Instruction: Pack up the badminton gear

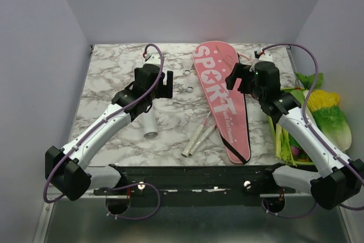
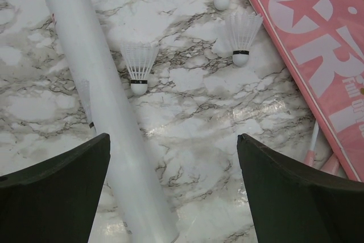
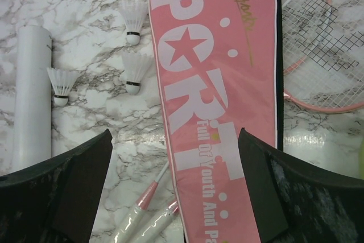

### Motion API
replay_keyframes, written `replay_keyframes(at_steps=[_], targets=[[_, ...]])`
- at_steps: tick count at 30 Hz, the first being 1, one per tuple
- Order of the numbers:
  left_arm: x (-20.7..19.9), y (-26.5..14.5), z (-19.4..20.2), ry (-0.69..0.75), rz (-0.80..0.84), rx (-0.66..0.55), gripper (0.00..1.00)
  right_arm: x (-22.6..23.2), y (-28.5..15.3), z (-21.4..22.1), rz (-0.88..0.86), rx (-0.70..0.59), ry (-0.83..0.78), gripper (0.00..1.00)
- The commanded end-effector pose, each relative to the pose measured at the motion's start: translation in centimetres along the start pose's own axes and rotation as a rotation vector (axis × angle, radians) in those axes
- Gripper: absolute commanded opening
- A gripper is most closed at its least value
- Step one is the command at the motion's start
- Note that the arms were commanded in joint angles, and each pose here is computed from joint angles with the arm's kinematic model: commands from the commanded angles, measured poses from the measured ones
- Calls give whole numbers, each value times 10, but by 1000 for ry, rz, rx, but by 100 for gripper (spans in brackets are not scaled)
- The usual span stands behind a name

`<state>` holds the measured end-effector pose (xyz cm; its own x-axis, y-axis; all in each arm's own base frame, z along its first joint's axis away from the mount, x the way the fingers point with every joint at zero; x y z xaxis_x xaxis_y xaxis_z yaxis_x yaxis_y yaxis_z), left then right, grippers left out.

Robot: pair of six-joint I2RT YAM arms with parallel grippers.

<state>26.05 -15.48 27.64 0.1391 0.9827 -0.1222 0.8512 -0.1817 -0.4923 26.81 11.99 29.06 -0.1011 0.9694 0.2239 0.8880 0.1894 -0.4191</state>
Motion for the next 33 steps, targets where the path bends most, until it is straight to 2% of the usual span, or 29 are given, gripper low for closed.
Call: replay_keyframes(at_steps=[1, 7, 8, 12, 18, 25, 33], targets=[[3, -4, -17, -1, -76, -8, 99, -1, -11, -7, -13, -36, 0, 100], [23, 25, -25, 51, -208, 102, 99, 4, -5, 0, -65, 15, -16, 100], [37, 30, -27, 32, -248, 116, 99, 4, -2, 2, -68, 30, -19, 100], [64, 53, -31, -65, -256, 150, 99, 5, 6, 8, -63, 71, -14, 100], [88, 94, -37, -92, -306, 186, 99, 7, 9, 17, -87, 108, 3, 100], [105, 153, -20, -120, -307, 280, 99, 11, 10, 24, -137, 143, 9, 100], [120, 185, -9, -200, -324, 284, 98, 8, 10, 30, -147, 143, -10, 100]])
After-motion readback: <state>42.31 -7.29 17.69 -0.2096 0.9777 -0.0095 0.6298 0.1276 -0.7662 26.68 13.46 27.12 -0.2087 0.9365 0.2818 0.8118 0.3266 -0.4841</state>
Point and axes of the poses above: each gripper's point midway between its finger pads, its own y axis out along the fingers, its own x axis along the line the jaws close on, z = x × y, the point moved 9 cm from there along -y, back along the fingers, and after that the axes turned 3 degrees about -y, right-handed, at the moved point
